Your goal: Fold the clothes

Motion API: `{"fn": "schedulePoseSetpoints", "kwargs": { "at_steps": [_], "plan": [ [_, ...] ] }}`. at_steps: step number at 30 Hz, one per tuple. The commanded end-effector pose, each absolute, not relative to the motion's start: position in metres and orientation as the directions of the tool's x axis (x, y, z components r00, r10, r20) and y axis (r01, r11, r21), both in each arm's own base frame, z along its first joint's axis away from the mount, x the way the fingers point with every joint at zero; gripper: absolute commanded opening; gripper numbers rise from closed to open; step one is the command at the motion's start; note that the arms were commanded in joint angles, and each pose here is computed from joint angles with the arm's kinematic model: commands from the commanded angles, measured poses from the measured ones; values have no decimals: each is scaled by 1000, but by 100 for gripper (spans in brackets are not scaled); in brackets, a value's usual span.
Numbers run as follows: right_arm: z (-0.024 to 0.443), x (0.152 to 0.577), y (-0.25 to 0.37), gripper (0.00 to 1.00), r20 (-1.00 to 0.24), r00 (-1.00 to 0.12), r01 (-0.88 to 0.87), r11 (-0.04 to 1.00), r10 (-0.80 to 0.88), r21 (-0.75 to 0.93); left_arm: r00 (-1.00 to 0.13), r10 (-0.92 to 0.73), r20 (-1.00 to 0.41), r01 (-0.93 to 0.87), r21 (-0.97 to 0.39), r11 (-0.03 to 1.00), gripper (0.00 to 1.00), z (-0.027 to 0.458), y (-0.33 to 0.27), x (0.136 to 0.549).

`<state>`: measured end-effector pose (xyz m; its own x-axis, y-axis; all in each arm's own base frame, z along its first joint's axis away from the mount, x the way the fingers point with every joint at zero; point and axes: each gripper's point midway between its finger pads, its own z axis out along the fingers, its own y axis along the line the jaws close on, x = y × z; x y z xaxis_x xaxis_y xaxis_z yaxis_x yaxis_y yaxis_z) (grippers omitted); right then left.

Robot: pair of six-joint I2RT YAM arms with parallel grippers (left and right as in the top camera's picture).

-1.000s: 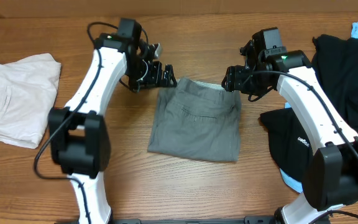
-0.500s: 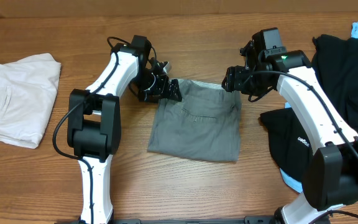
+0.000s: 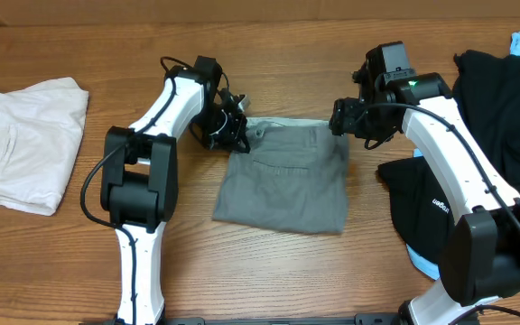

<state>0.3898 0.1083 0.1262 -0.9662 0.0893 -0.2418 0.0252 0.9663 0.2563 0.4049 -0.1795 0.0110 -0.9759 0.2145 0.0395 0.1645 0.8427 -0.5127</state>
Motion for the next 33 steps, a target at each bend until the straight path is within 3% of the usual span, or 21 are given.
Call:
{"fn": "schedulePoseSetpoints", "kwargs": {
  "at_steps": [1,7,11,12,22,33],
  "plan": [
    [131,395,95,71,-280,-956,41,983,91,179,-984,120,-135,159,-337,928,4,67,-130,438],
    [130,392,94,71,-269,-959,44,984,91,175,-909,-192,-371,-79,-298,951,4,172,-50,463],
    [129,389,94,71,-258,-962,46,984,90,172,-774,-413,-480,-330,-250,910,4,219,39,458],
    [129,388,93,71,-252,-964,47,984,90,170,-680,-514,-524,-474,-222,852,4,234,94,448],
    [129,386,93,71,-246,-965,48,984,90,169,-505,-656,-561,-692,-190,696,4,227,220,421],
    [128,384,93,71,-237,-967,50,985,89,167,-384,-654,-652,-718,-235,655,11,247,286,412]
  ]
}}
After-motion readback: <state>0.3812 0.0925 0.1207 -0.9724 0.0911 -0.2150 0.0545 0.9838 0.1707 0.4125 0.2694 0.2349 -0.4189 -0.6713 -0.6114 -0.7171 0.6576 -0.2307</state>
